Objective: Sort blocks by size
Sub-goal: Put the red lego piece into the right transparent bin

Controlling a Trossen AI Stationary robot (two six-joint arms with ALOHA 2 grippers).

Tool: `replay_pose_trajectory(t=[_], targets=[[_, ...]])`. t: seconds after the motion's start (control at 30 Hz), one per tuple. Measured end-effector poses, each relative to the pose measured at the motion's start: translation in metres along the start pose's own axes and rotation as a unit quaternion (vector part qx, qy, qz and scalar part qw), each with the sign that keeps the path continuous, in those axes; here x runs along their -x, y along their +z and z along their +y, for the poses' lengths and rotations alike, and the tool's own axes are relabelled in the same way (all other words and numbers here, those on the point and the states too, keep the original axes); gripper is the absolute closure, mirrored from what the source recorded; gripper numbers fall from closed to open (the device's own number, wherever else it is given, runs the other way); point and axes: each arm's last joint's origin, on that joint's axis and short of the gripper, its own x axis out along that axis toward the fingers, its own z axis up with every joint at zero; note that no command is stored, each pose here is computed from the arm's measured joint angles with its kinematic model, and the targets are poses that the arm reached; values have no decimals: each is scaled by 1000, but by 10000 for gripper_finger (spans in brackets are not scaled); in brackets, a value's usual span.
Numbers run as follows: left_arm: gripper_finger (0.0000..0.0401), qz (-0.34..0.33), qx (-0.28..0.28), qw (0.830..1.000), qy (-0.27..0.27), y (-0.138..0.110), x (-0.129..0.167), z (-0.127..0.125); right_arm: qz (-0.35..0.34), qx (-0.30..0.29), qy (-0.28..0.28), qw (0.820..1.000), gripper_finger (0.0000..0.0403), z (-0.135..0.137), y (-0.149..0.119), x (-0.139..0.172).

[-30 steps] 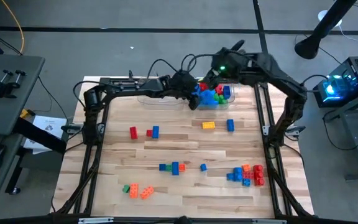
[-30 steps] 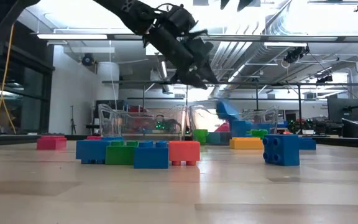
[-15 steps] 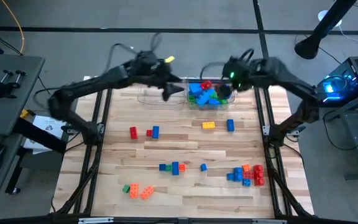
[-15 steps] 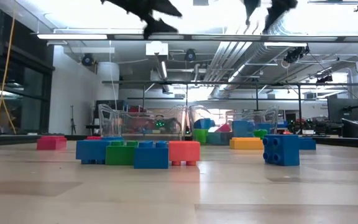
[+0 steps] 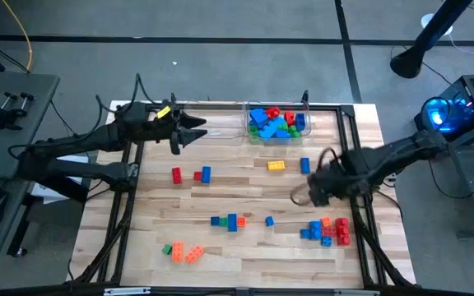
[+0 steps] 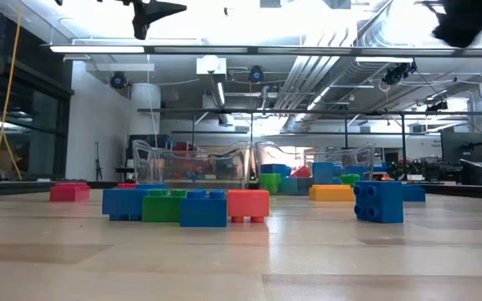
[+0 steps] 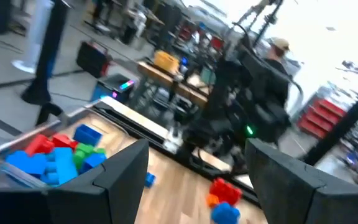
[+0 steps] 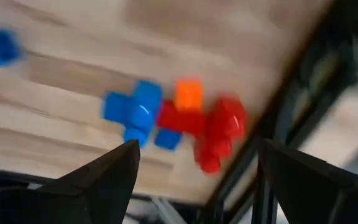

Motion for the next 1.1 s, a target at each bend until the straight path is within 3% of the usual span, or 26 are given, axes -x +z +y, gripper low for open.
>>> replay_pose_trajectory(t=[0.27,0.53,0.93,1.1], targets=[[149,-15,-10,1000,24,-5,-4,7,52,-79,-65,993,75,-9,-17,-68],[149,-16,-1,999,33,-5,-7,11,58,-115,-104,986,86,-22,-10,-97],[149,-16,0,999,34,-5,-7,12,82,-120,-70,987,172,-29,3,-138],[149,-14,4,999,35,-6,-7,12,82,-108,-73,988,236,-32,5,-142]])
